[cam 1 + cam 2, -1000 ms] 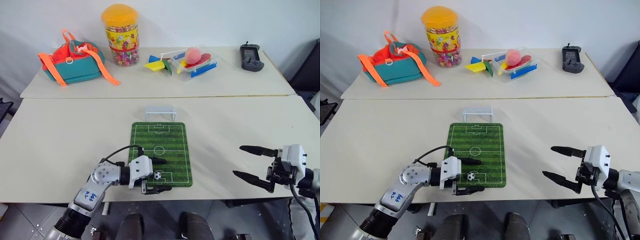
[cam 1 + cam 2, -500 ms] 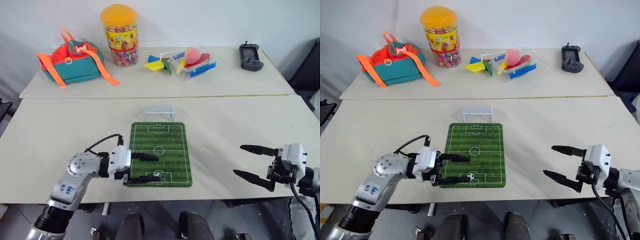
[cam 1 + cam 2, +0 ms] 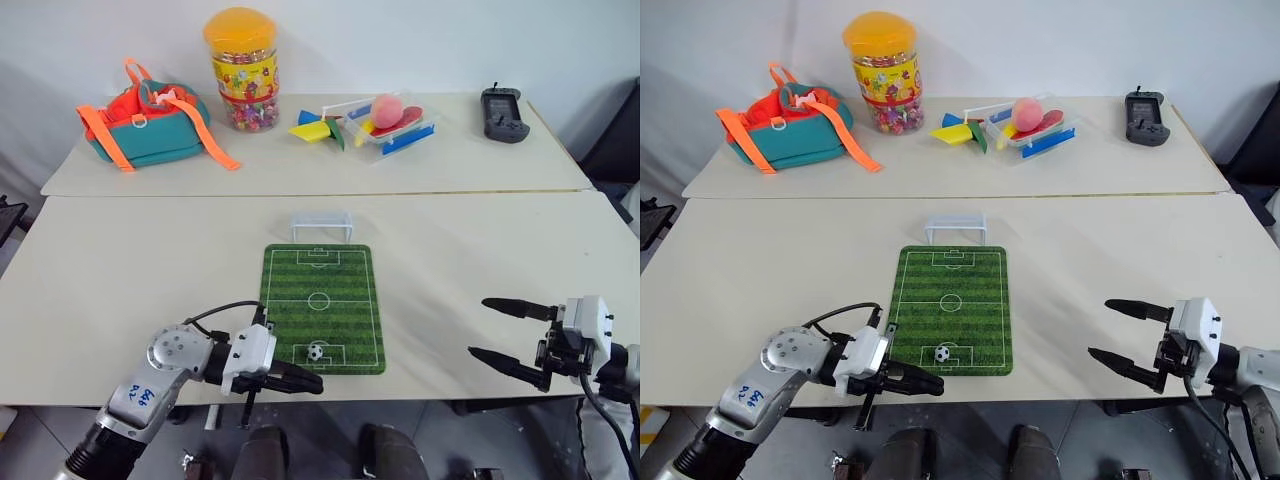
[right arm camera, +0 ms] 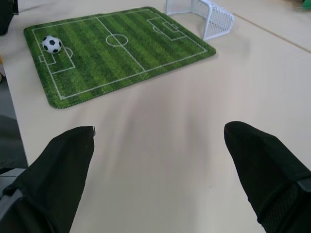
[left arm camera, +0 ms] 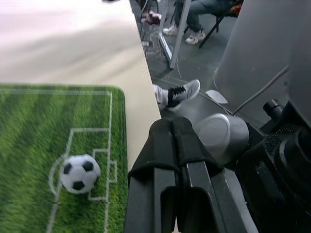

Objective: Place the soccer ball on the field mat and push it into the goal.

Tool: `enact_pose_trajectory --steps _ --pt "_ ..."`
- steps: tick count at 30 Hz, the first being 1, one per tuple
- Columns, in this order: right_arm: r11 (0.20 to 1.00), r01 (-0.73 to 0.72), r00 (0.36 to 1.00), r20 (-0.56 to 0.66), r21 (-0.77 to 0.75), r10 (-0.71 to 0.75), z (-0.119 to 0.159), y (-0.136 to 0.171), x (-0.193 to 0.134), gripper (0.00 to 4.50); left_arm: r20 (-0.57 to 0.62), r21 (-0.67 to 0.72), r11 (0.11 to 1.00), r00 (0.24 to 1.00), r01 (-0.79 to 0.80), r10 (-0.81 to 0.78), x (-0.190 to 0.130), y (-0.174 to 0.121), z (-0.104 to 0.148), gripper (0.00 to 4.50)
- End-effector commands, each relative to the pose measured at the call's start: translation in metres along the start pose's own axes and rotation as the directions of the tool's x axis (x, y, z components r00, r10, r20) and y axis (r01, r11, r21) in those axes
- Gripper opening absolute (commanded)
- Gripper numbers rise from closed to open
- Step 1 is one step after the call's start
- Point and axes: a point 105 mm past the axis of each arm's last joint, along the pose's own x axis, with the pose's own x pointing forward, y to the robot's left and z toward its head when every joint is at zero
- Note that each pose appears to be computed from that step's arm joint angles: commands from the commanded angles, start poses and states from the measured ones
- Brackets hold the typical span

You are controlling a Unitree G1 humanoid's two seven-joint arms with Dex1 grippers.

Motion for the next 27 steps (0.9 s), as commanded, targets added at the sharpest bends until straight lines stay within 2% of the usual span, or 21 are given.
enact_pose_trajectory --steps 1,4,6,10,13,15,18,27 --pt "0.998 0.034 0.999 0.034 -0.06 -0.032 0.013 -0.001 -0.003 4.5 -0.023 0.012 0.995 0.995 -0.098 0.098 0.011 0.022 -0.001 0.01" --pt "0.997 0.048 0.998 0.034 -0.059 -0.046 0.013 0.0 -0.004 4.5 -0.051 0.033 0.974 0.973 -0.225 0.226 0.012 0.048 -0.004 0.01" --pt "0.997 0.057 0.998 0.034 -0.058 -0.055 0.013 0.0 -0.004 4.5 -0.018 0.052 0.939 0.94 -0.341 0.342 0.009 0.073 0.004 0.01" --pt "0.996 0.067 0.997 0.035 -0.057 -0.065 0.012 0.0 -0.004 4.5 0.071 0.064 0.886 0.887 -0.46 0.455 0.003 0.103 0.028 0.01" --pt "0.995 0.084 0.996 0.046 -0.057 -0.081 0.012 -0.002 -0.002 4.5 0.196 0.057 0.845 0.836 -0.532 0.513 -0.006 0.121 0.06 0.01" --pt "0.995 0.086 0.995 0.047 -0.058 -0.084 0.011 -0.002 -0.001 4.5 0.239 0.056 0.851 0.834 -0.522 0.497 -0.01 0.12 0.072 0.01" --pt "0.994 0.095 0.994 0.053 -0.06 -0.091 0.011 -0.003 0.001 4.5 0.242 0.027 0.885 0.862 -0.465 0.446 -0.015 0.112 0.076 0.01" --pt "0.993 0.101 0.994 0.053 -0.056 -0.098 0.009 -0.005 0.002 4.5 0.162 -0.081 0.918 0.904 -0.388 0.396 -0.052 0.084 0.056 0.01"
